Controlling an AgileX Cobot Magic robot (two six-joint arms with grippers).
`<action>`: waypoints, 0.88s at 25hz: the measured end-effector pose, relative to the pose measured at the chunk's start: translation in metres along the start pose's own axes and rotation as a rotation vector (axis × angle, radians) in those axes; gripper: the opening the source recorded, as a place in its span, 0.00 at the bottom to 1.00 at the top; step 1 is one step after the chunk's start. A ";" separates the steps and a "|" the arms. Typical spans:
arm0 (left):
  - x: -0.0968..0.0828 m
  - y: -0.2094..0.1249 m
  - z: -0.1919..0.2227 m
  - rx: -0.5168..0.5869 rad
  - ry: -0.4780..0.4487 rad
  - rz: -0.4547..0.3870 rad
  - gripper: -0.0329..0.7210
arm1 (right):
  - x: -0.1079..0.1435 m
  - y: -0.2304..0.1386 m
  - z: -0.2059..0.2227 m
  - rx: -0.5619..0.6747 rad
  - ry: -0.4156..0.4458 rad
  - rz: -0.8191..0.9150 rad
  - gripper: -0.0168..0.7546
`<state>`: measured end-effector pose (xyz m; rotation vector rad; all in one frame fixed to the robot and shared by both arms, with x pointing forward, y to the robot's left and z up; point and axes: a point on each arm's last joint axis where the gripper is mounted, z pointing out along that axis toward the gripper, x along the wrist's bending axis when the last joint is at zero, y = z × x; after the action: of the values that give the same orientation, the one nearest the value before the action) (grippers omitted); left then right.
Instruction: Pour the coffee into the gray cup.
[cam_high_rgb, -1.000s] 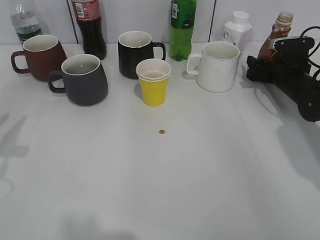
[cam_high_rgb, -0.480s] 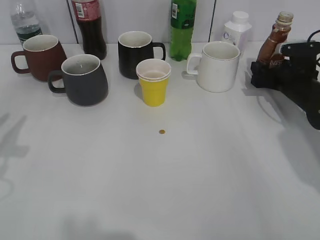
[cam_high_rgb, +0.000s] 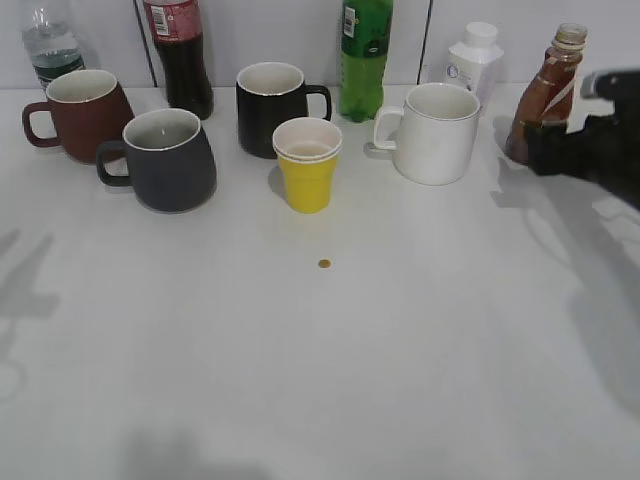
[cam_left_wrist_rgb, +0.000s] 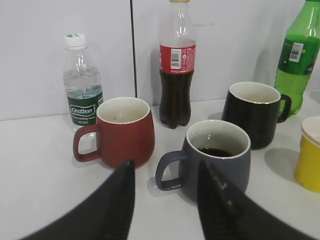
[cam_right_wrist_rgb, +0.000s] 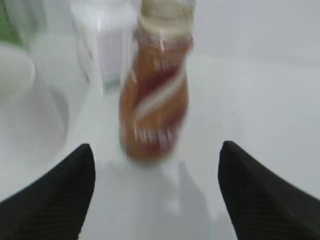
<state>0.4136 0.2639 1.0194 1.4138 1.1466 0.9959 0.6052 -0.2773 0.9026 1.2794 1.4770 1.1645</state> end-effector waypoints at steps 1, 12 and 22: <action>0.000 -0.001 0.000 0.013 -0.001 0.001 0.47 | 0.000 0.010 -0.004 0.007 -0.003 -0.004 0.83; -0.001 0.020 0.005 0.425 -0.014 0.013 0.47 | 0.006 0.066 -0.078 0.522 -0.015 -0.091 0.79; -0.004 -0.002 -0.020 0.899 -0.034 -0.026 0.51 | 0.029 0.076 -0.153 0.973 0.018 -0.070 0.79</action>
<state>0.3930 0.2642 1.0208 2.0788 1.6825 0.4137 0.4696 -0.2630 1.0092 1.7982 2.1875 0.3613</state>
